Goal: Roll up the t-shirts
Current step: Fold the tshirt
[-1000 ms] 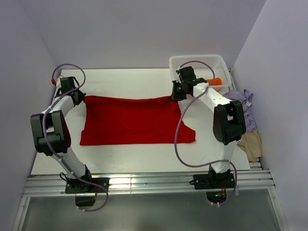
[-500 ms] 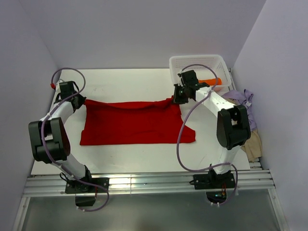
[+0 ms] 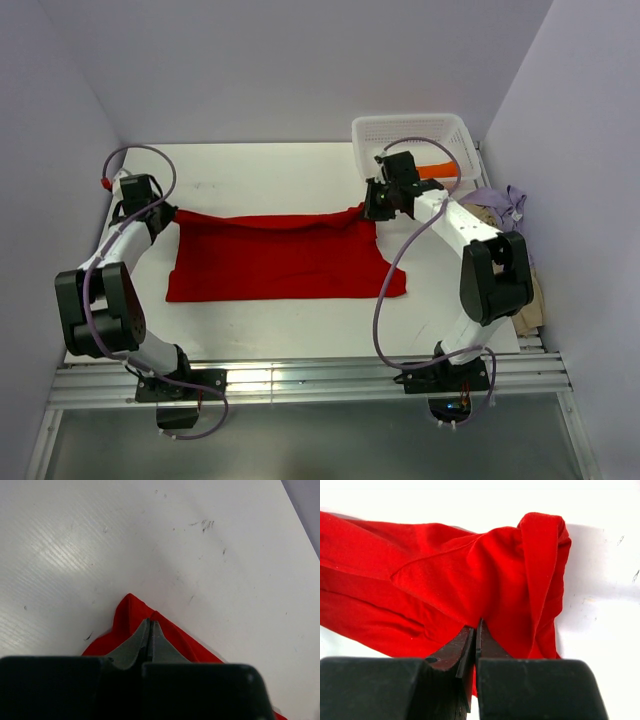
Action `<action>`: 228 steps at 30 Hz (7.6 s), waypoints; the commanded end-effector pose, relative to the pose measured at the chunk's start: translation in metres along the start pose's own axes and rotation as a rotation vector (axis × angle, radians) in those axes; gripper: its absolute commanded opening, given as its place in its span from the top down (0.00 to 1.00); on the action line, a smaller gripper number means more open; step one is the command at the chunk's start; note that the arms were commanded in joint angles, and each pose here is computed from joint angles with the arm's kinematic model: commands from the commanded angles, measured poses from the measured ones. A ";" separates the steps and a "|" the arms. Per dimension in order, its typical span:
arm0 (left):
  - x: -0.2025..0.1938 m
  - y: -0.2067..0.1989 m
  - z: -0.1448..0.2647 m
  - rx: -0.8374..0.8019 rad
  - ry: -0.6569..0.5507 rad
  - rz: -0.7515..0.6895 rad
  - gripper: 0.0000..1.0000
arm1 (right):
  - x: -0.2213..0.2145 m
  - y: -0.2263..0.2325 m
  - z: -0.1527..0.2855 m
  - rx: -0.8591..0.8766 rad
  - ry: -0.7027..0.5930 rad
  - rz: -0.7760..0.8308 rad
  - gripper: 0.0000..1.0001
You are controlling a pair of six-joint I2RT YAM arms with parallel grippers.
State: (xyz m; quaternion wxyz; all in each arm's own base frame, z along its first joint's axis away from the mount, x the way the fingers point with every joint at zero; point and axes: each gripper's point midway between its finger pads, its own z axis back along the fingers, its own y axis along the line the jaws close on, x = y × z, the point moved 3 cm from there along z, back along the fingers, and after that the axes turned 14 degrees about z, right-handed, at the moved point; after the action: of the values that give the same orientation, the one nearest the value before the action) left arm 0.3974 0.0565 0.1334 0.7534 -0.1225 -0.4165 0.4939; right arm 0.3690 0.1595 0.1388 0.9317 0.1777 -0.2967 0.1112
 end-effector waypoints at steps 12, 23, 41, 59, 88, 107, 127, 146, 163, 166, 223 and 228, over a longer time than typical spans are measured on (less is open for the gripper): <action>-0.004 0.016 0.010 0.036 -0.026 0.024 1.00 | -0.011 0.005 0.007 0.047 -0.034 -0.016 1.00; 0.000 0.018 0.019 0.050 -0.046 0.031 1.00 | -0.012 0.008 0.014 0.063 -0.046 -0.018 0.99; -0.007 0.031 0.025 0.070 -0.038 0.039 1.00 | -0.027 0.011 0.024 0.077 -0.048 -0.028 0.98; -0.018 0.070 0.038 0.127 -0.095 0.061 0.36 | -0.056 -0.004 0.012 0.004 -0.034 -0.066 0.65; -0.037 0.042 -0.049 0.142 0.148 0.031 0.37 | -0.014 -0.047 -0.035 -0.244 -0.126 -0.175 0.57; -0.019 0.033 -0.058 0.189 0.123 0.022 1.00 | 0.012 -0.035 -0.016 -0.416 -0.204 -0.014 0.56; -0.017 0.029 -0.066 0.162 0.147 0.004 1.00 | 0.021 -0.007 -0.072 -0.614 -0.010 0.335 0.58; -0.015 0.028 -0.063 0.170 0.142 -0.005 1.00 | 0.012 -0.013 -0.086 -0.717 0.060 0.443 0.62; -0.016 0.027 -0.062 0.161 0.146 -0.005 1.00 | 0.010 -0.005 -0.088 -0.731 0.055 0.507 0.60; -0.016 0.027 -0.063 0.156 0.150 -0.004 1.00 | 0.012 -0.005 -0.085 -0.767 0.042 0.515 0.60; -0.012 0.029 -0.062 0.179 0.140 -0.010 1.00 | 0.023 -0.056 -0.063 -0.651 0.027 0.176 1.00; -0.012 0.030 -0.063 0.185 0.140 -0.011 1.00 | 0.020 -0.065 -0.063 -0.517 0.012 0.052 1.00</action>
State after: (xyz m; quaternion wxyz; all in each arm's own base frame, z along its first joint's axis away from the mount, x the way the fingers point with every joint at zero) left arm 0.4112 0.0673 0.0543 0.7970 -0.0850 -0.2889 0.5236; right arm 0.4340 0.1219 0.0659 0.9423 -0.1442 -0.2891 0.0884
